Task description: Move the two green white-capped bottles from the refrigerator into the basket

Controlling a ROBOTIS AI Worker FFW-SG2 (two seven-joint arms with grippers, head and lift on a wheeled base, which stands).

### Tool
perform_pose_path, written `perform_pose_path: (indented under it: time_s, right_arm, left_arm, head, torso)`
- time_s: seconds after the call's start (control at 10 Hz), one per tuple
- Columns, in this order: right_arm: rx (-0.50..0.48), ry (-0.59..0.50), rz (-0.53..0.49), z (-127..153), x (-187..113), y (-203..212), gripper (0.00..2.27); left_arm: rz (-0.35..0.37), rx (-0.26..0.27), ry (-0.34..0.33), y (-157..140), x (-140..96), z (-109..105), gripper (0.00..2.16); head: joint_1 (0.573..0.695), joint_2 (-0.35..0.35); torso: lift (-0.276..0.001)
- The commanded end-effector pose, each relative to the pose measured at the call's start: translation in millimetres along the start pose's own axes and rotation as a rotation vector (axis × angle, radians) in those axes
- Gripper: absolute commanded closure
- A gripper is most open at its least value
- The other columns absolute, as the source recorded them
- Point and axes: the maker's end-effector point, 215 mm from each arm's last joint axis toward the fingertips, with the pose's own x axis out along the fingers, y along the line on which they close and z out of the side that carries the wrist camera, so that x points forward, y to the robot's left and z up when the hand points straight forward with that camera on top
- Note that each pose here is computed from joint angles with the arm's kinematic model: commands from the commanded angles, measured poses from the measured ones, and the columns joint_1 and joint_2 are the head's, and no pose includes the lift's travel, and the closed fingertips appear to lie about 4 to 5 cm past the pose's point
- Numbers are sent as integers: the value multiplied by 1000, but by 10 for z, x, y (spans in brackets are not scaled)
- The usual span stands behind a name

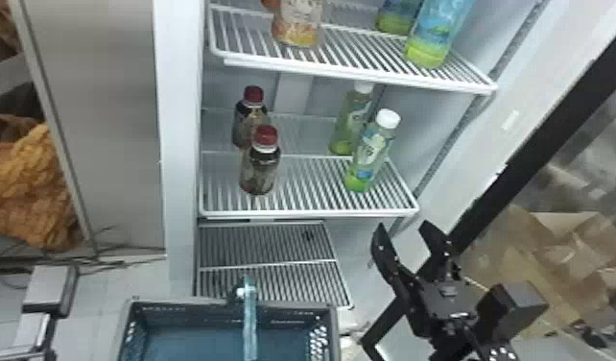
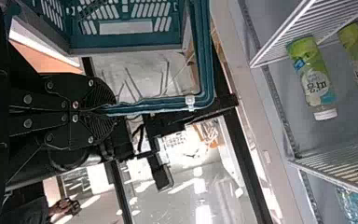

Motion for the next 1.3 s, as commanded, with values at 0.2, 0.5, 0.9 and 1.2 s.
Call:
perform_pose_path:
  time_s: [0.2, 0.5, 0.9, 1.2]
  right_arm:
    - [-38, -49, -43, 8, 261, -225, 449]
    - [-36, -80, -51, -22, 509, -290, 449]
    - [-33, -118, -57, 3, 817, -312, 449]
    - [-14, -127, -45, -42, 1071, -206, 447]
  left_arm:
    - [-1, 0, -4, -6, -7, 3, 1159]
    - [-1, 1, -10, -8, -17, 14, 1159]
    - [-2, 2, -14, -13, -19, 21, 1159]
    - [-3, 2, -16, -17, -24, 27, 1159]
  head:
    - [695, -350]
    - [695, -350]
    - [695, -350]
    - [695, -350]
  torso:
    - [-263]
    - [-263]
    - [-263]
    - [-263]
